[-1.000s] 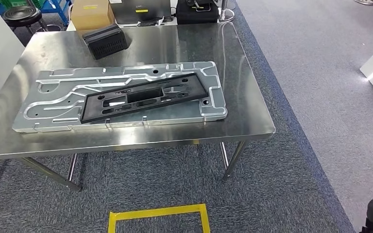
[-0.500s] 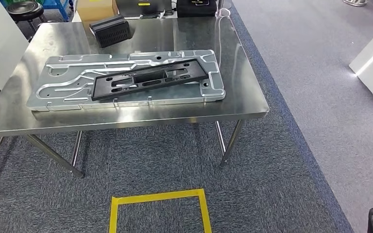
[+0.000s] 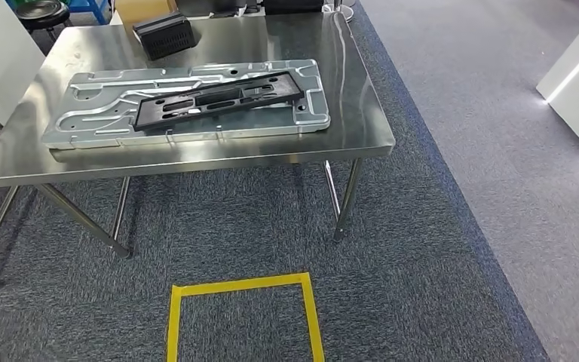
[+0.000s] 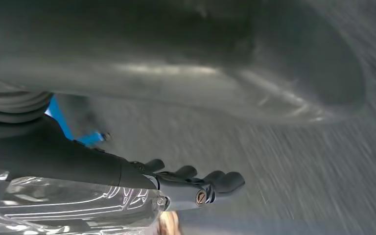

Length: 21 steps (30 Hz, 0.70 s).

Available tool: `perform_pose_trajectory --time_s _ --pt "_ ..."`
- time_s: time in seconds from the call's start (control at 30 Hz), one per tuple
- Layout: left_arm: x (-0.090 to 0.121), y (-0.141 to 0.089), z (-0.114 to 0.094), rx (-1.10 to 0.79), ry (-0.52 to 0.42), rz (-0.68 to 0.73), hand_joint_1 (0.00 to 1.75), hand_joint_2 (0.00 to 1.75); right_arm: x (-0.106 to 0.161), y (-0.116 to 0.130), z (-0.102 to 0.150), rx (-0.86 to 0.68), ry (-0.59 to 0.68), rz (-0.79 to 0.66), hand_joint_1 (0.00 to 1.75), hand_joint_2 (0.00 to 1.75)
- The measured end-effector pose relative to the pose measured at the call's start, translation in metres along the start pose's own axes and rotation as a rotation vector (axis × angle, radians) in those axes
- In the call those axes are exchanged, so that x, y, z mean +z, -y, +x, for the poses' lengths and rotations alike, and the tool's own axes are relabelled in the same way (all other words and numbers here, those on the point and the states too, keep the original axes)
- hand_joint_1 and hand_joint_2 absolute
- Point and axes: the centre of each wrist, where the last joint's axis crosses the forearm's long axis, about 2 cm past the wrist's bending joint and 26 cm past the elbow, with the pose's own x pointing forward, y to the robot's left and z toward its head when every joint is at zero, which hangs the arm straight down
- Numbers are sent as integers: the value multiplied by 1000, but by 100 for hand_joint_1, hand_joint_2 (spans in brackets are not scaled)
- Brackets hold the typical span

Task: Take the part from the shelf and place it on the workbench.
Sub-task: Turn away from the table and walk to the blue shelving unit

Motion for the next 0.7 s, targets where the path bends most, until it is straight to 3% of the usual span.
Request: perform_pose_trajectory --time_s 0.17,0.7 --pt "-1 1 2 0 5 -1 0 0 5 -18 -4 -1 -45 94 0 0" --pt "1 0 -1 0 -2 0 0 0 5 -23 -3 -6 -65 137 0 0"
